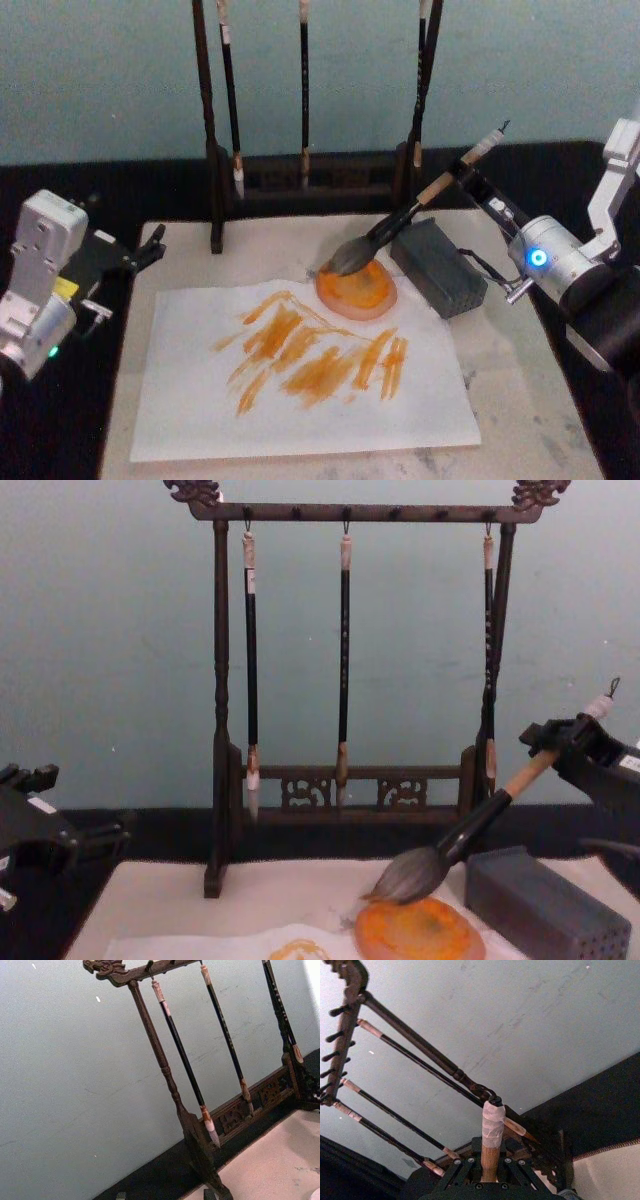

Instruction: Pick up the brush from the inkstone, write on the paper, then place the brush back to its original position.

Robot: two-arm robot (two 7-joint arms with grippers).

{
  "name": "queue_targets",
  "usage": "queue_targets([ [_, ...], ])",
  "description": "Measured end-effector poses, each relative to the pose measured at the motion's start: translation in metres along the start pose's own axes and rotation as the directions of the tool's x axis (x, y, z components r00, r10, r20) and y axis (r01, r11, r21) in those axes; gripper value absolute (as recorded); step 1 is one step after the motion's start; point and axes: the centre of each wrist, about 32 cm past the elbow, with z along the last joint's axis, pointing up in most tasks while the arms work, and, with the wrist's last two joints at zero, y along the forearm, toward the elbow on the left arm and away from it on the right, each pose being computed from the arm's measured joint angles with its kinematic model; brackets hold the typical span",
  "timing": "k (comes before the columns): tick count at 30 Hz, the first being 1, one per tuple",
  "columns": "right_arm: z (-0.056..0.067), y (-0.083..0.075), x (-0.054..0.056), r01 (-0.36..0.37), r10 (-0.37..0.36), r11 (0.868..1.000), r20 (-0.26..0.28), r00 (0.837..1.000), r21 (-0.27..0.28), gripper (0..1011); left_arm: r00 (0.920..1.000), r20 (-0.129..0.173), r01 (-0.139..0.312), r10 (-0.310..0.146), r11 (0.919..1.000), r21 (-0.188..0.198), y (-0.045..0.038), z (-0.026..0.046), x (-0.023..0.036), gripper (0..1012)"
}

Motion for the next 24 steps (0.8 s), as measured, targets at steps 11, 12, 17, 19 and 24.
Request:
queue_targets([
  [11,0.0,0.002,0.006,0.03,-0.031,0.999,-0.041,0.999,-0.017,158,1.0,0.0,0.0,0.0,1.0,0.0,0.0,0.0,0.0,1001],
  [12,0.0,0.001,0.006,0.031,-0.032,0.999,-0.041,0.999,-0.018,156,1.0,0.0,0.0,0.0,1.0,0.0,0.0,0.0,0.0,1001],
  [17,0.001,-0.003,0.008,0.033,-0.034,0.999,-0.038,0.999,-0.02,158,1.0,0.0,0.0,0.0,1.0,0.0,0.0,0.0,0.0,1001],
  [19,0.001,-0.003,0.009,0.036,-0.037,0.999,-0.035,0.999,-0.02,156,1.0,0.0,0.0,0.0,1.0,0.0,0.0,0.0,0.0,1001],
  [24,0.002,-0.005,0.013,0.049,-0.05,0.999,-0.031,0.998,-0.016,158,1.0,0.0,0.0,0.0,1.0,0.0,0.0,0.0,0.0,1001],
])
